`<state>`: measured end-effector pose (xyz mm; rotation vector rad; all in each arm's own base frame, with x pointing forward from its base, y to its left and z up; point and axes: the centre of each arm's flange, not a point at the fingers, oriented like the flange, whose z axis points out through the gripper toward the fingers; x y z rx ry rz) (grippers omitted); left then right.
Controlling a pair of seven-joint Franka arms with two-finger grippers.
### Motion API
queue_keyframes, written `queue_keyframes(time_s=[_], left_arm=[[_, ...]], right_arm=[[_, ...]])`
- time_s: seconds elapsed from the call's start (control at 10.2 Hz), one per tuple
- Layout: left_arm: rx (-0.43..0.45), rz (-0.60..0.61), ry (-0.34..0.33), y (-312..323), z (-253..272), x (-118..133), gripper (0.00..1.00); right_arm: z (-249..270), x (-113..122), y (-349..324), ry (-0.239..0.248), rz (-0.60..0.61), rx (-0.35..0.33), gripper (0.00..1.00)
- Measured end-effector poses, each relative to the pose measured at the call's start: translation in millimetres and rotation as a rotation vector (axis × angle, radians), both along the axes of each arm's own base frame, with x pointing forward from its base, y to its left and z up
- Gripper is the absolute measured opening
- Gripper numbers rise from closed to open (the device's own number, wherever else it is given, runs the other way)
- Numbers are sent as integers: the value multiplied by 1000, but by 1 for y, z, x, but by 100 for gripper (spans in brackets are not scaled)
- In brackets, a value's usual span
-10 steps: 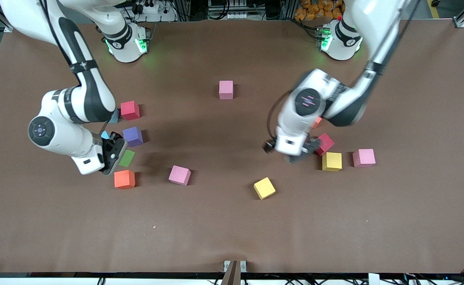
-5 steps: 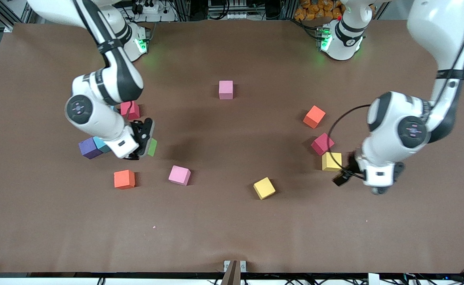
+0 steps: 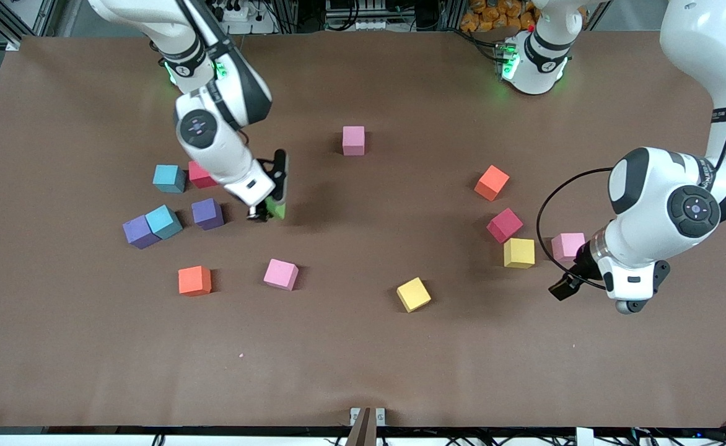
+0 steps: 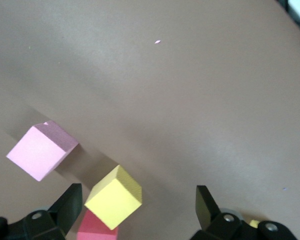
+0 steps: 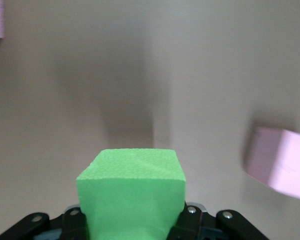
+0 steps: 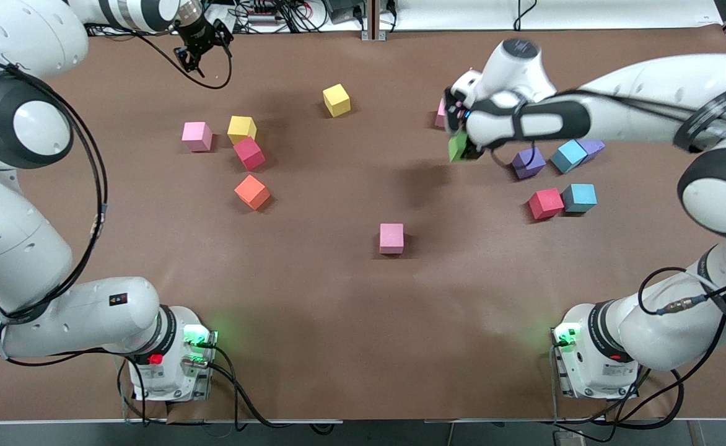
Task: Form number 2 with 11 blocks
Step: 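Place the pink cube with the left gripper while the right gripper carries green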
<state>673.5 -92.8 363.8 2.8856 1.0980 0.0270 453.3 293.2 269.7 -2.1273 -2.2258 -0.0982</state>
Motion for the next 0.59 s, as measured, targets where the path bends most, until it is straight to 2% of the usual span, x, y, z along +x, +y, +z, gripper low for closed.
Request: queue_keyframes(time_s=[0.39,0.59], left_arm=[[9,-59,38,6,-4,-3,100],[9,-80,50,2,-4,-5,100]], right_arm=[[-13,-105,106,34,89,-22,55],[-24,-115,110,47,100,-38,55]])
